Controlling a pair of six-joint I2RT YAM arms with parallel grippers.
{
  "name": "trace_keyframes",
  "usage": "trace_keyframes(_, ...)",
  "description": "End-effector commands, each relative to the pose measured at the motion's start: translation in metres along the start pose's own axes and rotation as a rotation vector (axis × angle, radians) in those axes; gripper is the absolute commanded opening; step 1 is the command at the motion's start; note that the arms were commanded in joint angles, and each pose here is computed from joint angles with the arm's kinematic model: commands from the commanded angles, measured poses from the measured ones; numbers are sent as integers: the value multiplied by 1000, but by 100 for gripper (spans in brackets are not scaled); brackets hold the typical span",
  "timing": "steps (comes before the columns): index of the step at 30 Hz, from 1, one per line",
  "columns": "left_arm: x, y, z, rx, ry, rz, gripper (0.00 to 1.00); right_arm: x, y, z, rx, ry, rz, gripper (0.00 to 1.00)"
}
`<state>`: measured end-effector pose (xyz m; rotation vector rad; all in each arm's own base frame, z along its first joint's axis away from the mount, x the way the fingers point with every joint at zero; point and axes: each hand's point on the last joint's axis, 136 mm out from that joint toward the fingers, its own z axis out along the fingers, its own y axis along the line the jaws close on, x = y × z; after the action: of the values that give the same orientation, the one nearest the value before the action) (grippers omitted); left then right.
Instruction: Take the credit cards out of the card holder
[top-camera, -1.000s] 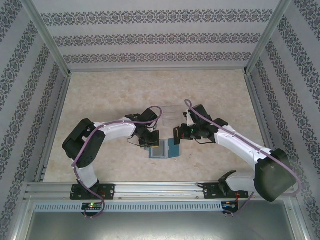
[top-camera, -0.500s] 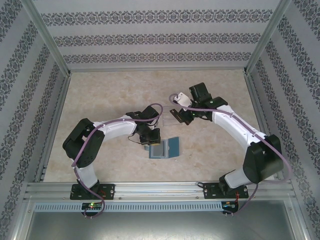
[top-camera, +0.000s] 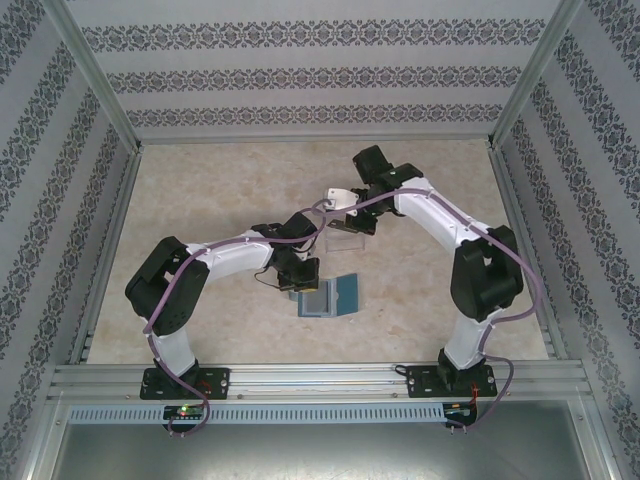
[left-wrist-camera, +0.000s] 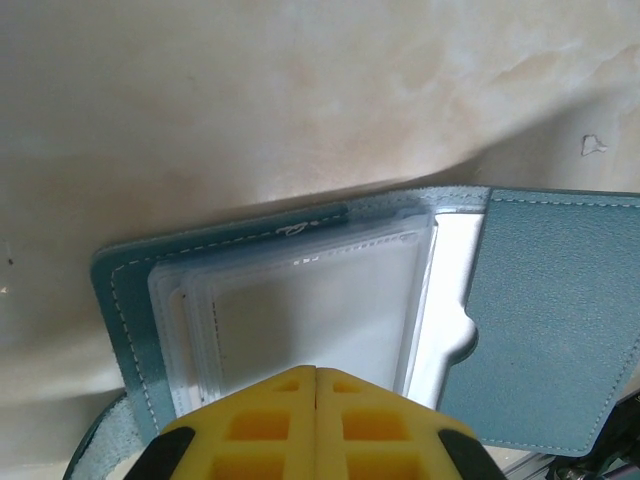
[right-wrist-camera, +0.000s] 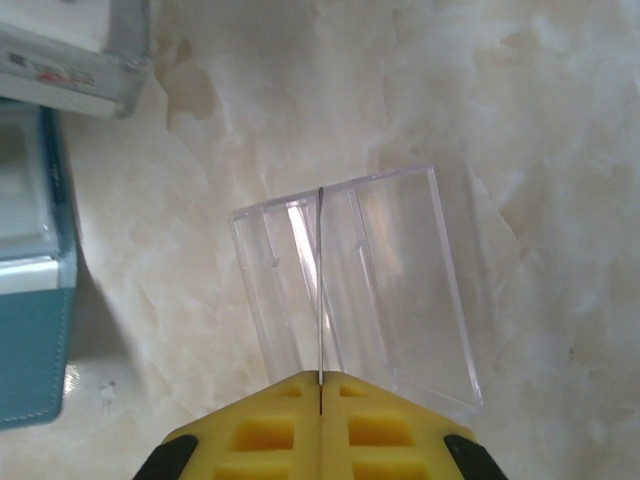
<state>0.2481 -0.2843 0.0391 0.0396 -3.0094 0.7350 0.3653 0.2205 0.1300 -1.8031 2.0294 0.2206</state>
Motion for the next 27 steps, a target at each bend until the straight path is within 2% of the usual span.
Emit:
trace_keyframes(1, -1, 8, -5, -24, 6, -3, 5, 8, 4, 5, -52, 74, -84, 0)
trace_keyframes(8, -1, 11, -4, -26, 15, -6, 5, 19, 4, 23, -134, 153, -111, 0)
trace_keyframes(20, -1, 12, -5, -27, 13, -4, 5, 18, 28, 46, -262, 206, -108, 0)
trace_keyframes(27, -2, 13, -6, -27, 10, -6, 5, 14, 27, 53, -297, 210, -97, 0)
